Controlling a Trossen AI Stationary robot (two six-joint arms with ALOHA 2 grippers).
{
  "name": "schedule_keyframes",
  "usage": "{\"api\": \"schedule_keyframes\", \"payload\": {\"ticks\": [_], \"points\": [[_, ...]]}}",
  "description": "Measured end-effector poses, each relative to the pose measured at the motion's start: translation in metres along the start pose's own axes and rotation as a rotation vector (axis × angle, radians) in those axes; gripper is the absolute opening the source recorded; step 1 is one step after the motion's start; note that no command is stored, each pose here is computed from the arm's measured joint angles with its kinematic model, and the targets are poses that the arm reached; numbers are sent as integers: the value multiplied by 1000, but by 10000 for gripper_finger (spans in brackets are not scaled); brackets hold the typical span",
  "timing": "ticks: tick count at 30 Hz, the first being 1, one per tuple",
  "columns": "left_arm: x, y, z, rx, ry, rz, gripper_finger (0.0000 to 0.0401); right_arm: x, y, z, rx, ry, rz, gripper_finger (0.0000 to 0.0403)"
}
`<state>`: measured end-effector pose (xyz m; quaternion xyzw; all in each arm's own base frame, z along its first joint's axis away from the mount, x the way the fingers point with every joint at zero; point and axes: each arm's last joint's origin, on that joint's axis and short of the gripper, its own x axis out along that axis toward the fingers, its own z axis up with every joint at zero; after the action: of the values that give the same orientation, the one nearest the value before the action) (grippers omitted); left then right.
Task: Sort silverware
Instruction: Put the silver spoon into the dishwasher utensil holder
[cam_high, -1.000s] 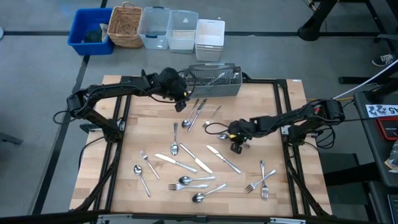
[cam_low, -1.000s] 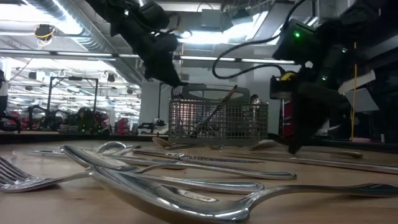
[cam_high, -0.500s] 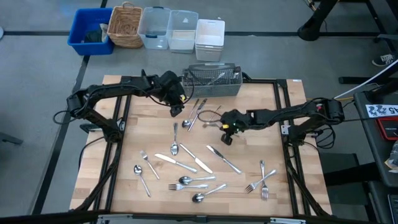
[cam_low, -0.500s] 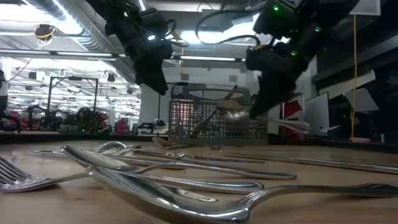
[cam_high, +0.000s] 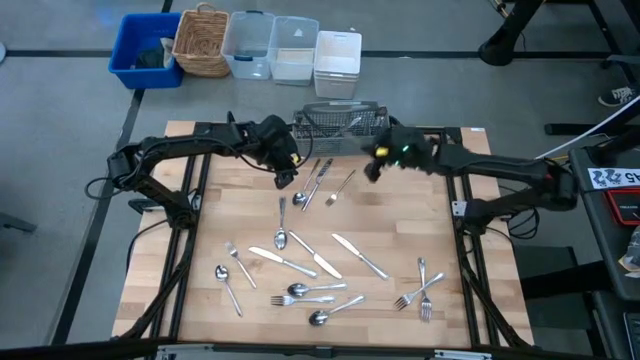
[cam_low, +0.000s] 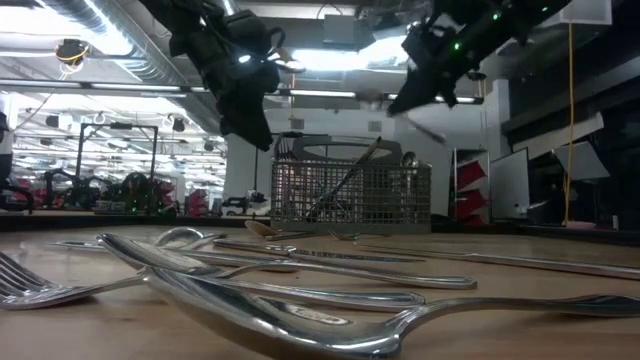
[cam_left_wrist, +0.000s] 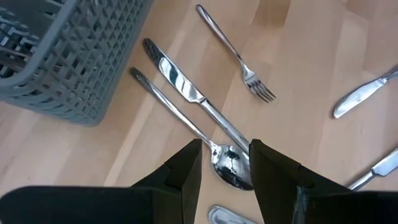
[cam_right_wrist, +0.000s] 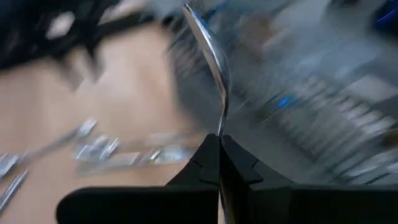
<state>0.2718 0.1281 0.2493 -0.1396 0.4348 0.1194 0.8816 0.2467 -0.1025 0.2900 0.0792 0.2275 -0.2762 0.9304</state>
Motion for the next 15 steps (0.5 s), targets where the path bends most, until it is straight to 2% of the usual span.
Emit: {"api": "schedule_keyframes", "payload": {"ticks": [4,8,15], "points": [[1,-5,0,-7,0,-9,120,-11,-30,21,9,-176,-130,2],[2,-11,3,-8,-32,-21,120,-11,-57,32,35,-284,-211,2],[3,-20,7,7,-71,-38,120,13,-84,30,45,-306,-187,2]]}}
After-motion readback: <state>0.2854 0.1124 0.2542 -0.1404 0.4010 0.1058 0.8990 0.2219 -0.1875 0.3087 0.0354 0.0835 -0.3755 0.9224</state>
